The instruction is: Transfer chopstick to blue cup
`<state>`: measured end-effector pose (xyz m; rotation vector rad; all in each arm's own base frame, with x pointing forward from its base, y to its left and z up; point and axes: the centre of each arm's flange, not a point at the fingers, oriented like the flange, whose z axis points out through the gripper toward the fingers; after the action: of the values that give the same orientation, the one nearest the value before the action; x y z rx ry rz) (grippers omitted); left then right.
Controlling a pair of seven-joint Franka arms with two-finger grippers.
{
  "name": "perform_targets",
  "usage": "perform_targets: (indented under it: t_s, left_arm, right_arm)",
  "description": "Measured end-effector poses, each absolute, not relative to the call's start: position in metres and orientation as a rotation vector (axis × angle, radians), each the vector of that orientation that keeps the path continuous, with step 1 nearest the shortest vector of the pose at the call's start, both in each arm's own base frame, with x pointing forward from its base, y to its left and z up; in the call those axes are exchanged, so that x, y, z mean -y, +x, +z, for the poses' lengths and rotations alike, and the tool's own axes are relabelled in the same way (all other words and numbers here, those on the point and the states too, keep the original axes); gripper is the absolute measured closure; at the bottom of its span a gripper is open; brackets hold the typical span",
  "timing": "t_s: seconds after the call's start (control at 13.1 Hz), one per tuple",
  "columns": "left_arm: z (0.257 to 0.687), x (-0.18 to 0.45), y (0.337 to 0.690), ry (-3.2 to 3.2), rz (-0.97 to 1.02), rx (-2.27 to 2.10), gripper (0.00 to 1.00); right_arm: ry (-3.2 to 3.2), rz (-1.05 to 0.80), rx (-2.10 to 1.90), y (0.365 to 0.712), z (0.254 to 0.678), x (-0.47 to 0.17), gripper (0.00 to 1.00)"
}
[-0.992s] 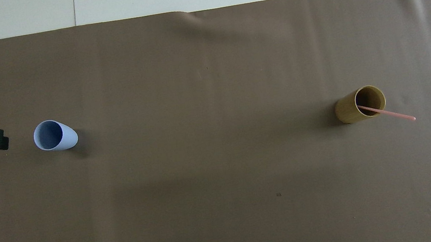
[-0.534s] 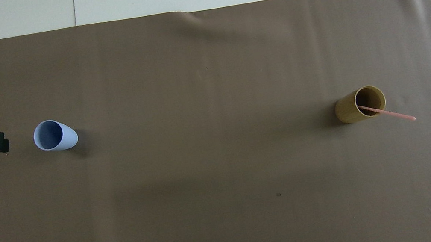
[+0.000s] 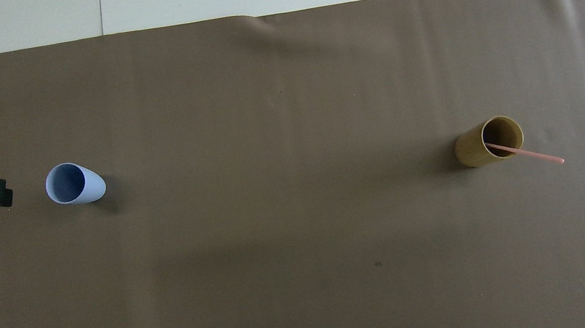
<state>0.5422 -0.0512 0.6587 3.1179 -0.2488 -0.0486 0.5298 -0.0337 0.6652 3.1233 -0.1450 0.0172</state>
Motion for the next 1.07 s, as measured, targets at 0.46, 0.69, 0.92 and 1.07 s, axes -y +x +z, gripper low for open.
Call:
perform_targets:
  t_s: [0.46,0.69,0.92,1.07]
  left_arm:
    - [0.652,0.052,0.539,3.118,-0.034,0.252,0.00]
    - [0.651,0.053,0.536,3.117,-0.028,0.254,0.00]
    - [0.641,0.053,0.540,3.117,-0.010,0.253,0.00]
    - [0.626,0.051,0.546,3.118,0.015,0.246,0.00]
  right_arm:
    - [3.124,0.015,0.129,0.529,0.665,0.029,0.00]
    - [3.128,-0.009,0.121,0.523,0.659,0.028,0.00]
    - [3.131,-0.019,0.118,0.517,0.657,0.028,0.00]
    - [3.132,-0.023,0.117,0.516,0.656,0.028,0.00]
